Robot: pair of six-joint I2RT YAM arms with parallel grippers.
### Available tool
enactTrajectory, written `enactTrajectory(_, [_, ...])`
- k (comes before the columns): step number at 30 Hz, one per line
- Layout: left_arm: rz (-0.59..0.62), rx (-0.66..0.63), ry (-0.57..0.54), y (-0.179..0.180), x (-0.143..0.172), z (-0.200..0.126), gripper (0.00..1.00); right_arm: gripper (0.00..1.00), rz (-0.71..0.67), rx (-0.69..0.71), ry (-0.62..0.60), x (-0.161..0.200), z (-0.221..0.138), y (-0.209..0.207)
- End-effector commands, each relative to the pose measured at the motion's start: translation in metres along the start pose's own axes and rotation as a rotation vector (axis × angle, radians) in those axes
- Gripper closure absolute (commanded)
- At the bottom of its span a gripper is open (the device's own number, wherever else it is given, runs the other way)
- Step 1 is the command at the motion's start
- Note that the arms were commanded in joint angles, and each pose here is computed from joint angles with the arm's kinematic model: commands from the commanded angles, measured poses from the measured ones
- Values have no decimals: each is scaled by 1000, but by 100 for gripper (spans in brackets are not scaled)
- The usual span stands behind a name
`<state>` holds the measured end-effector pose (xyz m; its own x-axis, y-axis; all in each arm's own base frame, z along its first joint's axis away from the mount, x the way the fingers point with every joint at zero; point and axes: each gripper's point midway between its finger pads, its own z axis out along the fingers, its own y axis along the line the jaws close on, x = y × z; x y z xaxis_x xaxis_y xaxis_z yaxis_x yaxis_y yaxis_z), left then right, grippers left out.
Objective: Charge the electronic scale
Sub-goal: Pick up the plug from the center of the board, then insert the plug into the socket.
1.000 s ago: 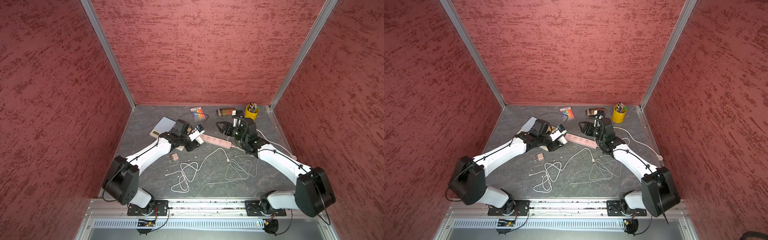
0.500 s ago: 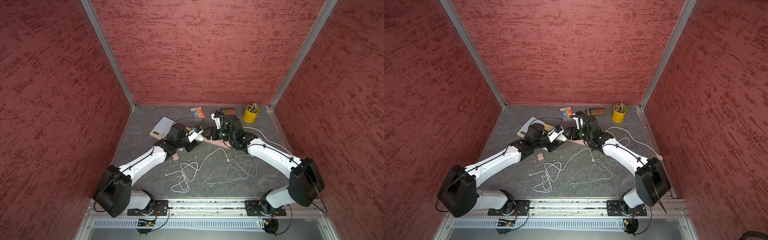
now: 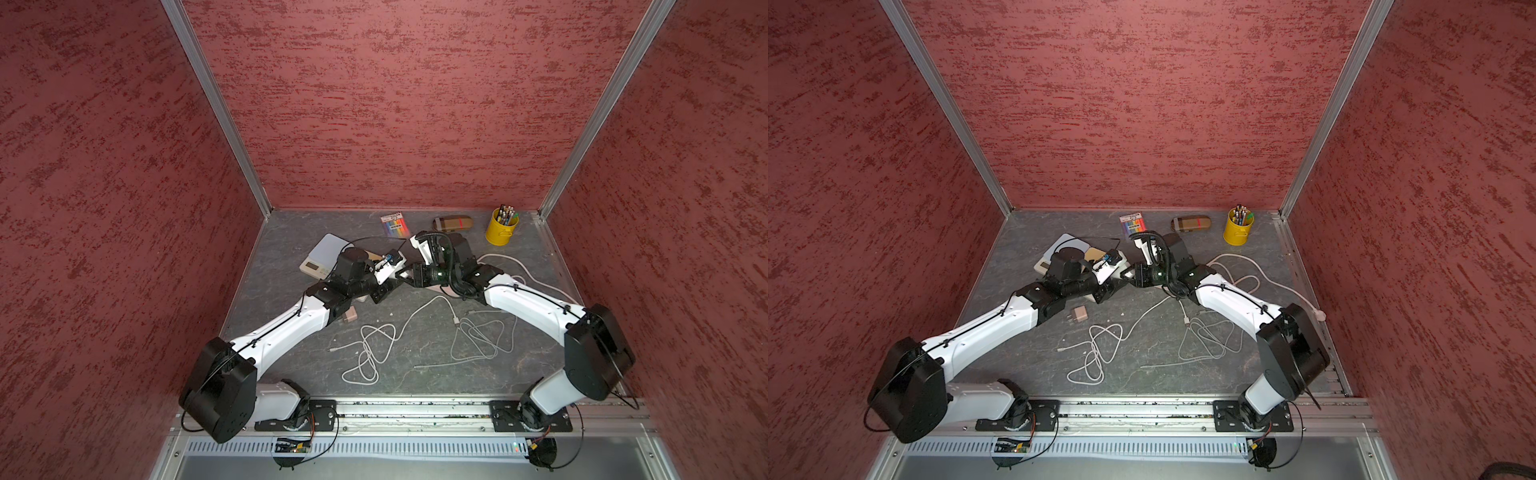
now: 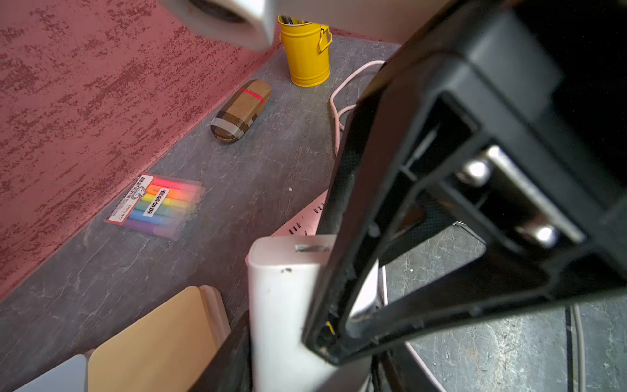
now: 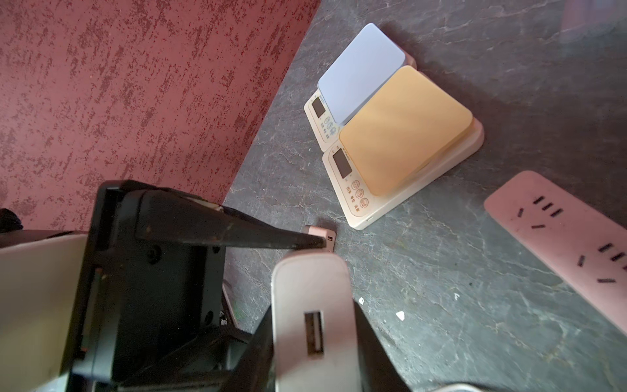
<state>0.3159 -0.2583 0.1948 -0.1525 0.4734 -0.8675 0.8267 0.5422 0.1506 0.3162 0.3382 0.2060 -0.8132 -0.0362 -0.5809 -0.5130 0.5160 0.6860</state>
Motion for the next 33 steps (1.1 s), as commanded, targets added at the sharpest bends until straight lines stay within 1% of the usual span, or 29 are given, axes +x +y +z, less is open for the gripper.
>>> enactTrajectory(1, [50,-1,-80,-3,-20,-8,68,78,-61,-71,-10,-9,0,19])
enactTrajectory(2, [53,4,-83,-3,-20,-8,67,98,-86,-107,1,-7,1,24])
enactTrajectory(3, [57,8,-81,-4,-19,-8,65,100,-119,-140,11,-6,0,30])
enactTrajectory(5, [63,17,-68,-6,-17,-9,59,100,-175,-154,12,-7,-1,34])
enactTrajectory(7, [47,17,-59,-5,-16,-9,45,100,-250,-111,3,-12,-4,31])
enactTrajectory(8, [27,16,-58,-4,-17,-11,36,100,-303,-68,-3,-17,-6,26])
enactTrajectory(10, [-36,35,-62,-2,-18,-15,26,100,-434,35,-23,-27,-14,15])
enactTrajectory(13, [-175,62,-107,7,-24,-26,20,100,-632,213,-38,-42,-26,-13])
enactTrajectory(14, [-228,65,-125,12,-26,-29,19,100,-686,278,-23,-46,-28,-25])
enactTrajectory(16, [-331,66,-148,22,-30,-32,19,100,-768,354,46,-44,-26,-48])
enactTrajectory(17, [-388,65,-151,28,-32,-32,20,100,-798,378,90,-40,-24,-59])
enactTrajectory(20, [-552,44,-132,47,-32,-25,24,100,-860,386,212,-26,-12,-86])
enactTrajectory(22, [-669,7,-133,62,-30,-17,26,100,-864,400,260,-24,-6,-104])
enactTrajectory(25, [-810,5,-148,72,-27,2,31,100,-827,381,292,-30,-4,-122])
enactTrajectory(29, [-922,26,-112,76,-19,34,36,100,-798,349,315,-32,0,-134])
enactTrajectory(33, [-1063,57,-105,83,-10,61,36,100,-803,316,363,-24,2,-147])
